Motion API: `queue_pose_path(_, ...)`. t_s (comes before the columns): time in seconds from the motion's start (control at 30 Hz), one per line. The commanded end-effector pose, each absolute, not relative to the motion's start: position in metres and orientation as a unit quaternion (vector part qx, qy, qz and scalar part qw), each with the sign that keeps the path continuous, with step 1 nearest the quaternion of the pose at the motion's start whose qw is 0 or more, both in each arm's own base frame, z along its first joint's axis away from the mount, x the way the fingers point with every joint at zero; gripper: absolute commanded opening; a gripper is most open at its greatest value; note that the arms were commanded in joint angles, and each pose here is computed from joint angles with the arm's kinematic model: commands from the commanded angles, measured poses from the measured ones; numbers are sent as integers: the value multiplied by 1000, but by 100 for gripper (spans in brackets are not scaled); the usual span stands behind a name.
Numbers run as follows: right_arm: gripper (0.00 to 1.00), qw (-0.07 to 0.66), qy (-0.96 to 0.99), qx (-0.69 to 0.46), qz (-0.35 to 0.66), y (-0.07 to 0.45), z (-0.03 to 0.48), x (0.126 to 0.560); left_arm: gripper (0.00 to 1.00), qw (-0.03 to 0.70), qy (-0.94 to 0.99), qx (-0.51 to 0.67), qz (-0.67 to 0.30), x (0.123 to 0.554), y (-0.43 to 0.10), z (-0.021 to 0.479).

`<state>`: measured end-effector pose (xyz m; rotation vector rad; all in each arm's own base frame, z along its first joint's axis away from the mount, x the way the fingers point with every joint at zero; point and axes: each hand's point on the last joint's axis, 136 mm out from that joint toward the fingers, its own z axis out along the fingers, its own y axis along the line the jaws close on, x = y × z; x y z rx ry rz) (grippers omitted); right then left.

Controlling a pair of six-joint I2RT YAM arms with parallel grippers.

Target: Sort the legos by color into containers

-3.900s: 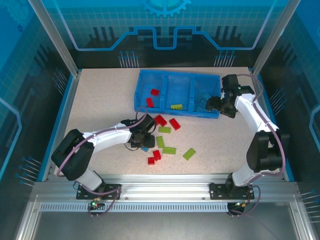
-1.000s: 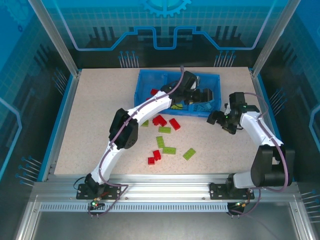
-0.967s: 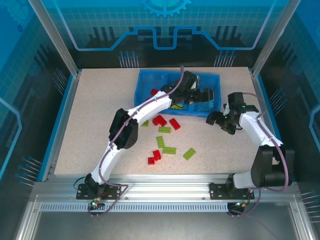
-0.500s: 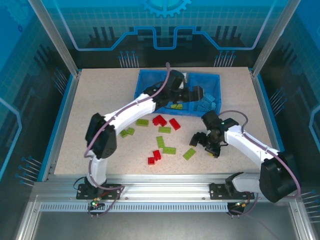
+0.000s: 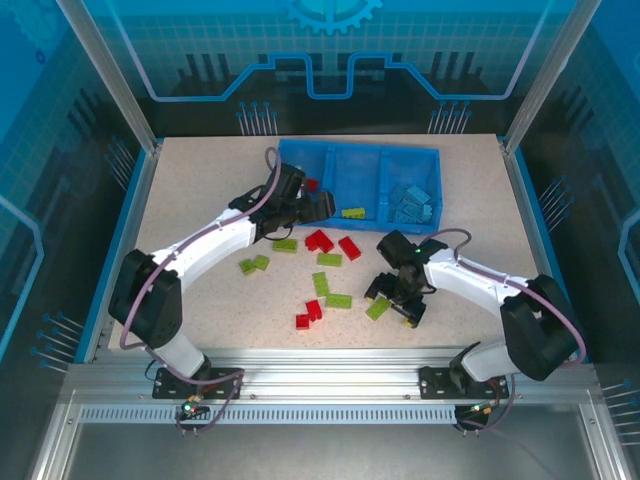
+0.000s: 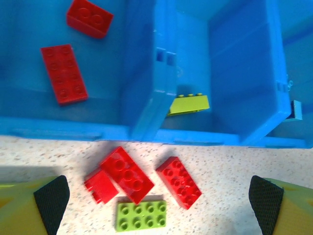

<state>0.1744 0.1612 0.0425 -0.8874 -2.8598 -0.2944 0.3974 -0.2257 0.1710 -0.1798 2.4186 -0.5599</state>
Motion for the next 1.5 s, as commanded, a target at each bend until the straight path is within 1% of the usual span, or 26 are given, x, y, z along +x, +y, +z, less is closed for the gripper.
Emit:
queue_pose_path(0.0, 89, 53, -946, -307, -93, 170, 43, 188, 99, 343, 917, -70, -192, 391, -203, 180)
queue_pose_path(0.13, 87, 75, -947, -303, -74, 172, 27, 186, 99, 340, 918, -86, -182, 385, -188, 174)
queue_pose_path(0.23, 82, 89, -948, -299, -60, 173, 14, 184, 99, 342, 919, -93, -174, 380, -178, 171)
queue_pose_path(0.37, 70, 100, -951, -290, -38, 170, -1, 181, 99, 343, 920, -98, -164, 374, -168, 171)
queue_pose_path(0.5, 54, 95, -953, -287, -19, 165, -9, 183, 99, 341, 922, -102, -152, 369, -160, 166)
queue_pose_path(0.53, 51, 83, -954, -285, -29, 170, -4, 193, 99, 339, 923, -104, -149, 367, -158, 164)
queue_pose_path(0.6, 43, 75, -955, -284, -31, 171, -3, 198, 99, 336, 924, -110, -142, 364, -152, 160)
queue_pose_path(0.8, 33, 40, -965, -256, -40, 174, 15, 218, 99, 331, 925, -131, -129, 354, -134, 151)
queue_pose_path(0.93, 31, -11, -977, -208, -54, 181, 48, 245, 99, 323, 928, -152, -107, 347, -117, 143)
queue_pose_path(1.1, 32, -103, -981, -150, -74, 192, 109, 294, 99, 293, 934, -193, -66, 332, -88, 128)
queue_pose_path(1.17, 32, -128, -979, -132, -88, 195, 125, 316, 99, 277, 937, -203, -58, 326, -83, 121)
queue_pose_path(1.33, 32, -181, -975, -99, -81, 193, 154, 377, 99, 244, 943, -221, -45, 310, -76, 105)
queue_pose_path(1.47, 32, -198, -974, -87, -63, 189, 159, 423, 99, 218, 944, -243, -38, 297, -72, 90)
